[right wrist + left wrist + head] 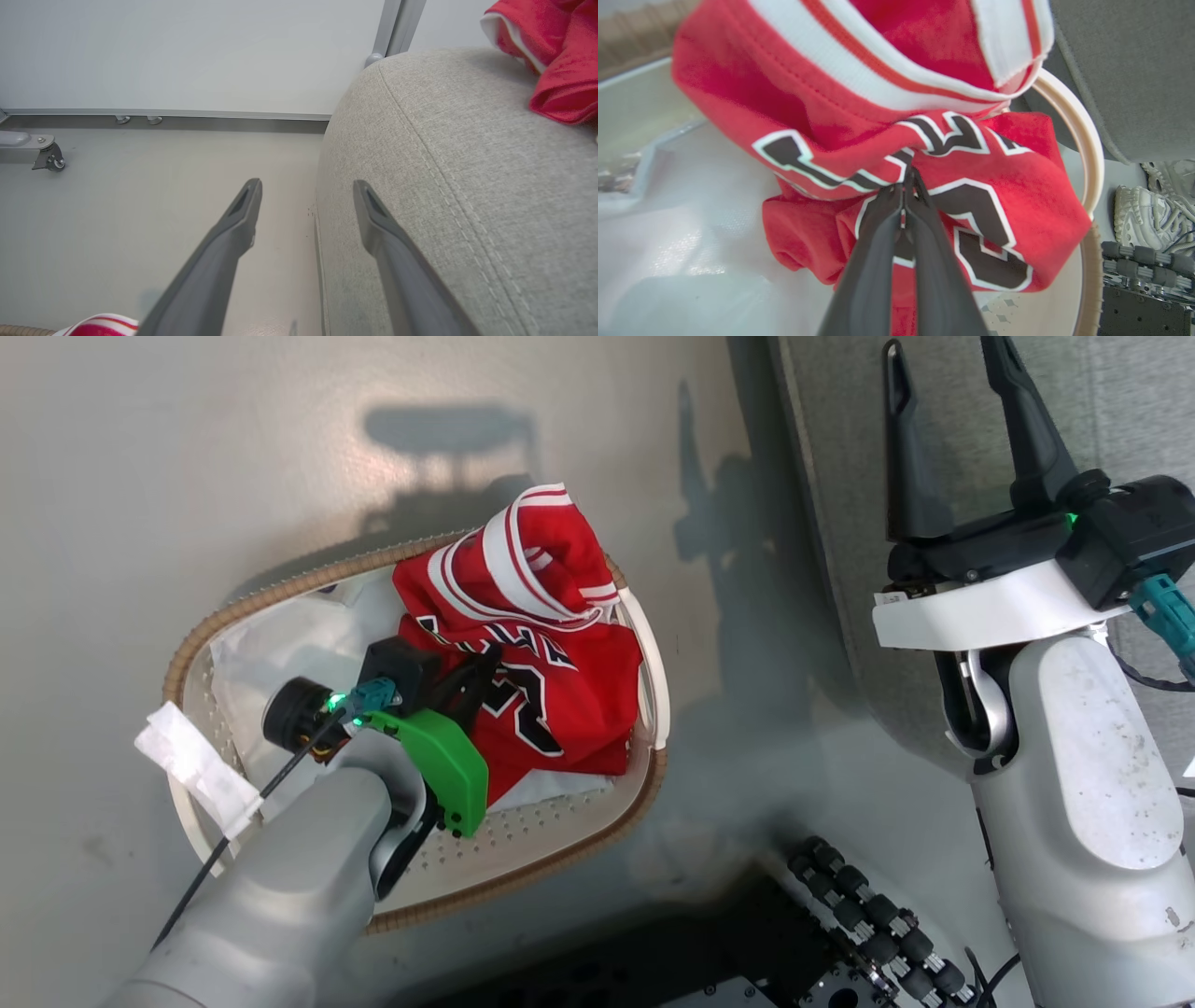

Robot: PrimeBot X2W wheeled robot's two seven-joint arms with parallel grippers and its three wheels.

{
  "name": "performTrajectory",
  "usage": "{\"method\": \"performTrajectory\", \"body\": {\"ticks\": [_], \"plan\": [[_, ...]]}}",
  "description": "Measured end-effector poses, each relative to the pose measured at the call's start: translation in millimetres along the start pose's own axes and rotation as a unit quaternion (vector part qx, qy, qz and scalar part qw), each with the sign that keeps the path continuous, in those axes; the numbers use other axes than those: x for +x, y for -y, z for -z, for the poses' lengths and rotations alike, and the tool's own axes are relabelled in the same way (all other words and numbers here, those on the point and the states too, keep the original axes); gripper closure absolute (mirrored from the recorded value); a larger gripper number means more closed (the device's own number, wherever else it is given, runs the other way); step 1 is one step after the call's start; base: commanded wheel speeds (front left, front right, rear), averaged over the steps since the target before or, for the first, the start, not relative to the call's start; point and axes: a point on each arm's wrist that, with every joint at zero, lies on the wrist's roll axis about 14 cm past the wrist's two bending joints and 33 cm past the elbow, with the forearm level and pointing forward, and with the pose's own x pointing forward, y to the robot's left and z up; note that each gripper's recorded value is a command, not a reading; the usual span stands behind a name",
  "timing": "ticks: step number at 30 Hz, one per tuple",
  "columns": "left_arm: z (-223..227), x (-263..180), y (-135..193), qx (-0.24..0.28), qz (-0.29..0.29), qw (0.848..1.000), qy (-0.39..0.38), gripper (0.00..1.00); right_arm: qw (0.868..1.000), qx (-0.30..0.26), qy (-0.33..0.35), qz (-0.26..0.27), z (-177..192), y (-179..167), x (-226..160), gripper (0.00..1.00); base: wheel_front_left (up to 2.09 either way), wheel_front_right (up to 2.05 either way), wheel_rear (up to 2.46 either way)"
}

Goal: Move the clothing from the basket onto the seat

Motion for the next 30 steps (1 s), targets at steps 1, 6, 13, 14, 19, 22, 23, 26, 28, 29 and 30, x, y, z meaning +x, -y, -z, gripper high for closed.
{"method": "performTrajectory", "body": {"ticks": [1, 6, 13, 14, 19, 22, 23, 26, 28, 29, 30], "plan": [[-2.4, -2.5, 1.9, 0.002, -0.001, 1.0, 0.003, 1.0, 1.0, 0.0, 0.002, 0.0, -3.6, -0.1, -0.7, 0.0, 0.0, 0.0, 0.0], [-14.0, -19.3, 8.4, 0.007, -0.012, 1.0, 0.017, 1.0, 1.0, 0.003, 0.017, -0.005, -24.0, -4.2, -4.6, 0.0, 0.0, 0.0, 0.0], [-40.0, -48.4, 24.6, 0.018, -0.028, 0.998, 0.058, 1.0, 0.999, 0.006, 0.036, -0.01, -54.1, -11.2, -17.3, 0.0, 0.0, 0.0, 0.0], [-44.3, -53.2, 28.4, 0.02, -0.029, 0.997, 0.065, 1.0, 0.999, 0.008, 0.037, -0.011, -57.3, -12.5, -20.3, 0.0, 0.0, 0.0, 0.0], [-69.0, -77.4, 40.2, 0.034, -0.044, 0.993, 0.108, 1.0, 0.998, 0.013, 0.052, -0.014, -77.4, -18.2, -32.1, 0.0, 0.0, 0.0, 0.0], [-81.7, -94.2, 48.1, 0.05, -0.053, 0.988, 0.134, 1.0, 0.998, 0.018, 0.062, -0.018, -89.3, -23.6, -39.8, 0.0, 0.0, 0.0, 0.0], [-84.9, -100.4, 51.6, 0.053, -0.056, 0.987, 0.143, 1.0, 0.998, 0.019, 0.065, -0.02, -93.3, -25.3, -42.7, 0.0, 0.0, 0.0, 0.0], [-100.8, -118.5, 60.7, 0.071, -0.065, 0.98, 0.176, 1.0, 0.997, 0.024, 0.076, -0.023, -105.6, -29.8, -51.8, 0.0, 0.0, 0.0, 0.0], [-111.3, -131.7, 67.9, 0.08, -0.072, 0.974, 0.2, 1.0, 0.996, 0.027, 0.081, -0.025, -112.2, -32.9, -59.6, 0.0, 0.0, 0.0, 0.0], [-114.7, -136.9, 70.9, 0.083, -0.074, 0.972, 0.209, 1.0, 0.996, 0.028, 0.083, -0.026, -114.6, -34.3, -62.8, 0.0, 0.0, 0.0, 0.0], [-119.5, -143.6, 74.7, 0.087, -0.077, 0.968, 0.221, 1.0, 0.995, 0.03, 0.086, -0.027, -118.1, -35.3, -66.8, 0.0, 0.0, 0.0, 0.0]]}}
